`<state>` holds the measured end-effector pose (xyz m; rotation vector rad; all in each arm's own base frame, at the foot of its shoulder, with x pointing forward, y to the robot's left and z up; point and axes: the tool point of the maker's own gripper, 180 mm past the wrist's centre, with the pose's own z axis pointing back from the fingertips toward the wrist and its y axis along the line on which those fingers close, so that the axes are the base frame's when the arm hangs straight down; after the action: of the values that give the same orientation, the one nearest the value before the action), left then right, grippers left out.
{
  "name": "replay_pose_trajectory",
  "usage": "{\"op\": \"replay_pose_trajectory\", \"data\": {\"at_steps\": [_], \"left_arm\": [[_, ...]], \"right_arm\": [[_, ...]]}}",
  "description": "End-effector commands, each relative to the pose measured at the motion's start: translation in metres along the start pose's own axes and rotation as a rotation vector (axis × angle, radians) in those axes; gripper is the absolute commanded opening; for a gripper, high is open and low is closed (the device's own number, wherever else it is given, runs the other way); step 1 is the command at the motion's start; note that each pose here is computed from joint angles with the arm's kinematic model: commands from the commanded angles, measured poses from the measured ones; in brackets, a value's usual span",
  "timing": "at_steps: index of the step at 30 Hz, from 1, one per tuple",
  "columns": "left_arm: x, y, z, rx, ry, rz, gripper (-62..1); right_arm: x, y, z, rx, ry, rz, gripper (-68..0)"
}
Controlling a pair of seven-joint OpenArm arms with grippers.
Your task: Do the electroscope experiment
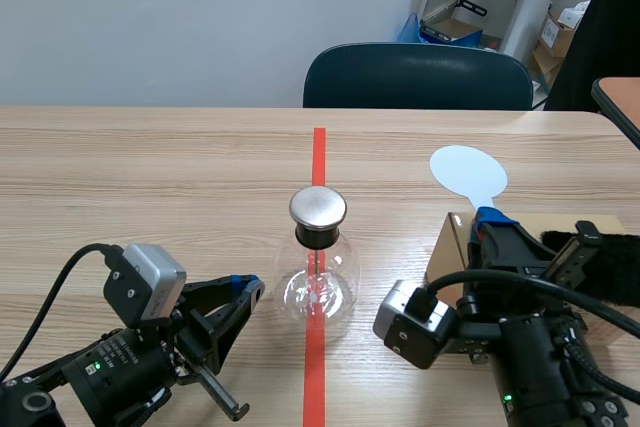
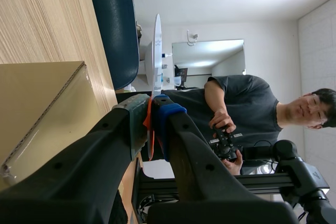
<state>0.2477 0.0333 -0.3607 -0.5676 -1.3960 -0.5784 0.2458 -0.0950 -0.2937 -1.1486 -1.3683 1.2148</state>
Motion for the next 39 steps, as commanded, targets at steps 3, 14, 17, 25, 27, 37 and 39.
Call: {"op": "replay_pose_trajectory", "data": {"at_steps": [3, 14, 17, 25, 27, 37, 39], "left_arm": [[0.009, 0.0, -0.002, 0.002, -0.033, 0.008, -57.3], [0.009, 0.0, -0.002, 0.002, -0.033, 0.008, -57.3], [0.009, 0.0, -0.002, 0.002, -0.033, 0.008, -57.3], [0.009, 0.0, -0.002, 0.002, -0.033, 0.008, -57.3], [0.009, 0.0, -0.002, 0.002, -0.033, 0.008, -57.3], [0.009, 0.0, -0.002, 0.002, -0.033, 0.008, -57.3], [0.009, 0.0, -0.002, 0.002, -0.033, 0.008, -57.3]], "right_arm": [[-0.001, -0.011, -0.006, -0.047, 0.002, -0.005, -65.8], [0.004, -0.011, -0.006, -0.047, -0.023, -0.005, -65.8], [0.011, -0.012, -0.006, -0.047, -0.065, -0.004, -65.8], [0.037, -0.012, -0.003, -0.048, -0.209, 0.0, -65.8], [0.043, -0.012, -0.001, -0.048, -0.241, 0.0, -65.8], [0.069, -0.011, 0.007, -0.048, -0.395, 0.004, -65.8], [0.073, -0.011, 0.009, -0.048, -0.419, 0.004, -65.8]]}}
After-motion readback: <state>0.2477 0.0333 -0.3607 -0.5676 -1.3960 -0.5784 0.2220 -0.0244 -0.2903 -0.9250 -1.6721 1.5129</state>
